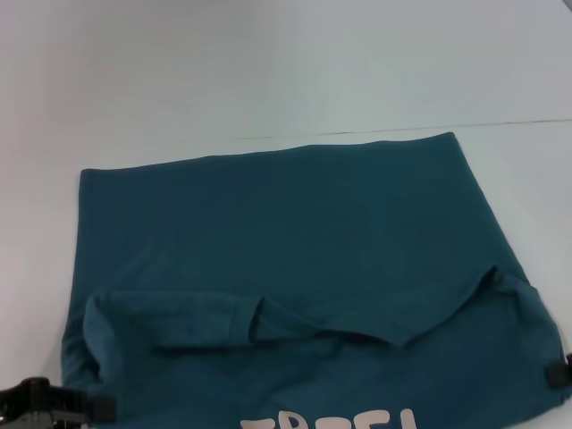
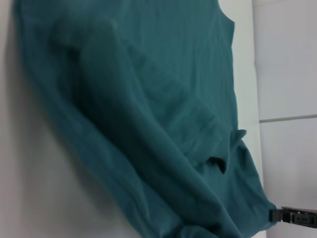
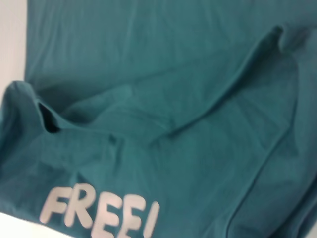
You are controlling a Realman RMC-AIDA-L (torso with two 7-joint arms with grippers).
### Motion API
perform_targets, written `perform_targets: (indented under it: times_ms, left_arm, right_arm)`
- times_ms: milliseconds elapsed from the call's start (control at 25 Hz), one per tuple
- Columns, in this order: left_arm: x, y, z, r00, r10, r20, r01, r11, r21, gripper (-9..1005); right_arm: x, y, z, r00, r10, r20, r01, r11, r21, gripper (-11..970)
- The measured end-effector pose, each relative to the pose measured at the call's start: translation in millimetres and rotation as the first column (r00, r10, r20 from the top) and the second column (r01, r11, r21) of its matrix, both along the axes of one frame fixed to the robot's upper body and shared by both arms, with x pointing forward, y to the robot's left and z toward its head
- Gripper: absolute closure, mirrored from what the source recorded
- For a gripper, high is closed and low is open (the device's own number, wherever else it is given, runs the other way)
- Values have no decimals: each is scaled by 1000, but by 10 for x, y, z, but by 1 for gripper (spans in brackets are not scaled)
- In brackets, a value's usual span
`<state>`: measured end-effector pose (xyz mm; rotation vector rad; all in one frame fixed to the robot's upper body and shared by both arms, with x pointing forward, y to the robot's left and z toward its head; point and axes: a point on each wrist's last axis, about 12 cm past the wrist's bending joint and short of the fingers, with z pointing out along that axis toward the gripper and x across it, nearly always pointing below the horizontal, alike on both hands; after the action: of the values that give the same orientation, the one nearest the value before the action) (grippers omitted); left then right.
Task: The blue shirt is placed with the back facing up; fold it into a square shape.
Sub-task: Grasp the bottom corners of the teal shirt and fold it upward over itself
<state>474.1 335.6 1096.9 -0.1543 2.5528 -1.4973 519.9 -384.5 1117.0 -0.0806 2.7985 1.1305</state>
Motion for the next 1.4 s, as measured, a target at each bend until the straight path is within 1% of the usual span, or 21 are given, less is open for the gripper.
perform_targets:
  times_ms: [40,160,320,400,520,560,680,760,880,960,1080,1240,1400]
  left_arm:
    - [35,-10,18,1000,-6,5,6,1000,-4,948]
    - [164,-43,88,1000,-14,26,15,999,-31,947]
    - [359,-67,178,999,20,31,-17,996,-90,947]
    - [467,-73,231,998,54,31,-50,992,-118,947]
    - [645,-70,295,989,139,45,-131,979,-154,947]
    - [730,-76,314,983,175,50,-164,971,-172,947]
    - [889,-113,337,970,234,62,-217,954,-206,947]
    - [1005,-143,337,951,299,74,-275,932,-237,947]
    - [1150,-198,313,916,390,93,-352,893,-280,947]
    - [1221,-261,275,897,430,106,-383,872,-304,947]
    - [1301,-374,209,867,484,116,-425,841,-334,948]
    - [1387,-446,143,839,529,125,-477,827,-299,948]
    - [1430,-443,63,803,585,119,-543,798,-261,948]
  right_arm:
    - [0,0,0,1000,0,0,0,1000,0,870]
    - [80,23,78,998,-14,57,12,999,40,871]
    - [216,27,227,987,-68,145,52,993,110,871]
    - [287,25,295,976,-110,186,83,986,147,871]
    - [406,5,374,952,-190,240,146,971,189,870]
    - [453,-2,397,941,-221,256,171,964,201,869]
    - [573,-15,430,909,-297,292,239,946,219,871]
    - [654,-14,442,879,-355,319,286,927,243,872]
    - [751,-22,414,827,-441,348,350,890,293,874]
    - [804,-20,332,793,-494,358,398,863,310,874]
    - [878,21,175,744,-554,373,468,831,301,874]
    - [990,133,37,694,-598,400,532,801,273,875]
    - [1120,275,12,667,-602,439,552,795,251,875]
